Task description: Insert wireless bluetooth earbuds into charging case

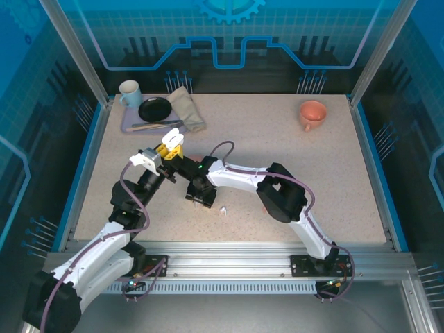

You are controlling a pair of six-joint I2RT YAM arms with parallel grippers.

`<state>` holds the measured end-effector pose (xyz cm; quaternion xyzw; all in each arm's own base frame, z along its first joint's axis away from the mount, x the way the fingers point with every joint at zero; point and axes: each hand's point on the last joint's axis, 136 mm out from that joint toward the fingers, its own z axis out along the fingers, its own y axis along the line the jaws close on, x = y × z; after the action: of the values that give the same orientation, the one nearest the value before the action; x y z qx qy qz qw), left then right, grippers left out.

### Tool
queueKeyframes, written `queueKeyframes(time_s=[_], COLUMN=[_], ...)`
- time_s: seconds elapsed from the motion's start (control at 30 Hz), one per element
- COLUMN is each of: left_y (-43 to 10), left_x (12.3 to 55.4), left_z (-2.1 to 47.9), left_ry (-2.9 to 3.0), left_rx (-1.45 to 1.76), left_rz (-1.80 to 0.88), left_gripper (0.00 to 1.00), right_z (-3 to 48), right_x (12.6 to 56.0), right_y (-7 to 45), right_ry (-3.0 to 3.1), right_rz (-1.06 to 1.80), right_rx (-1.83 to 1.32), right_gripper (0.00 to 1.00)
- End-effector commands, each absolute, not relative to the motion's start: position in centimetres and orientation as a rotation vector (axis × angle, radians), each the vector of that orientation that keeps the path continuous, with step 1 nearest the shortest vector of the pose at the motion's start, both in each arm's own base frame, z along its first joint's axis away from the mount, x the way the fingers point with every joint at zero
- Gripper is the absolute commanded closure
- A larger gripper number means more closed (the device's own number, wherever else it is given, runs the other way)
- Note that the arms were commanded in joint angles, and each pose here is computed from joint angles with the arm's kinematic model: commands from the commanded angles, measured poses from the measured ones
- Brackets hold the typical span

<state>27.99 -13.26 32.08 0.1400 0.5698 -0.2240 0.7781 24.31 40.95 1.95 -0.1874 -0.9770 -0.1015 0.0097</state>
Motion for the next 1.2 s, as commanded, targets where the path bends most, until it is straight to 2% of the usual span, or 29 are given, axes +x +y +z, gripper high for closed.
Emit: queueKeyframes(time_s=[0.0, 0.33, 0.53, 0.67, 1.17], left_y=[-12.8, -12.9, -12.9, -13.0, -13.3], left_x=[27.4, 27.5, 27.6, 27.6, 27.7], left_z=[34.4, 34.4, 34.3, 34.3, 34.2], left_ry=[1.156, 1.161, 1.166, 1.169, 1.188], left_rx=[0.277, 0.279, 0.276, 0.279, 0.294], left_rz=[-0.491, -0.498, -0.503, -0.508, -0.518], left_gripper=[1.0, 1.0, 1.0, 1.0, 1.0], right_z=[0.9, 0.5, 0.1, 0.5, 3.2], right_x=[23.5, 23.8, 24.1, 24.3, 27.8], right_y=[41.0, 40.9, 40.9, 40.6, 33.0], right_ry=[-3.037, -3.05, -3.07, -3.091, -3.221], right_rz=[-0.245, -0.207, -0.174, -0.162, -0.06], right_rx=[-0.584, -0.573, -0.549, -0.535, -0.499], right_gripper=[0.52, 0.58, 0.67, 0.7, 0.72])
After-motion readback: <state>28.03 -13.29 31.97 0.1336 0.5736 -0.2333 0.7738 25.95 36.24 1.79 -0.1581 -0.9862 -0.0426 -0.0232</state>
